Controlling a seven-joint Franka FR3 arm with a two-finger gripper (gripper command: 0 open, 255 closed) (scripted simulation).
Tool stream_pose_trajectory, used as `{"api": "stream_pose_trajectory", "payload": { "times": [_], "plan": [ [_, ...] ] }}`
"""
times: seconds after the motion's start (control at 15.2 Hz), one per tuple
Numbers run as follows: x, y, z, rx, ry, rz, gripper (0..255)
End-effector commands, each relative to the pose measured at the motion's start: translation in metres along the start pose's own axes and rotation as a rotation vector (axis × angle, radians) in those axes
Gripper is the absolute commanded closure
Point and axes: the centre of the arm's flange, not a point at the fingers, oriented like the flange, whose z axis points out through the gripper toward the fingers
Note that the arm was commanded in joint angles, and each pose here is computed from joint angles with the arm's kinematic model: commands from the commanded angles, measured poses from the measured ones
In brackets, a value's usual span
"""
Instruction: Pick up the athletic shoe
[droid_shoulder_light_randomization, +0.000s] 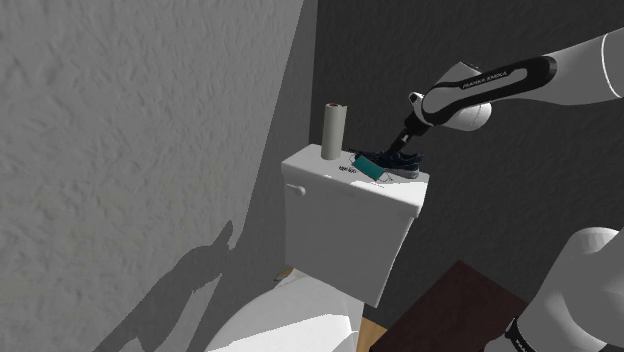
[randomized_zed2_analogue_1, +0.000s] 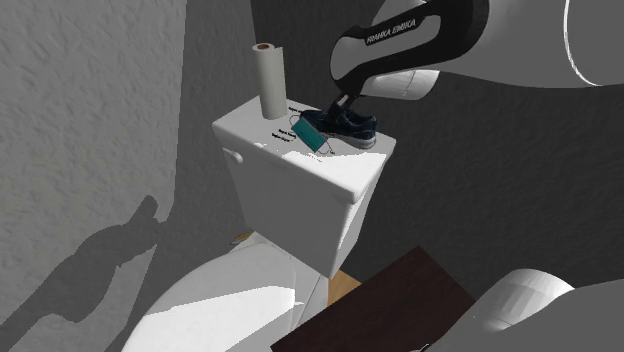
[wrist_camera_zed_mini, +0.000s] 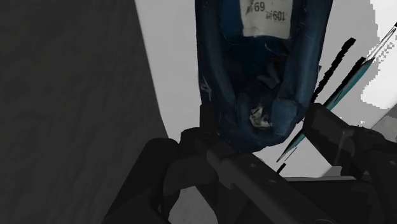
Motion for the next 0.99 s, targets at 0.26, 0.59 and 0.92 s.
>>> {"api": "stream_pose_trajectory", "payload": {
  "times": [0.26, 0.59, 0.92],
  "plan": [
    [0.012, 0.004, -0.022, 0.003, -0.004, -0.001, 255],
    [0.025, 0.009, -0.044, 0.003, -0.004, -0.001, 255],
    [0.037, 0.013, -0.067, 0.003, -0.004, -0.001, 255]
  ]
}}
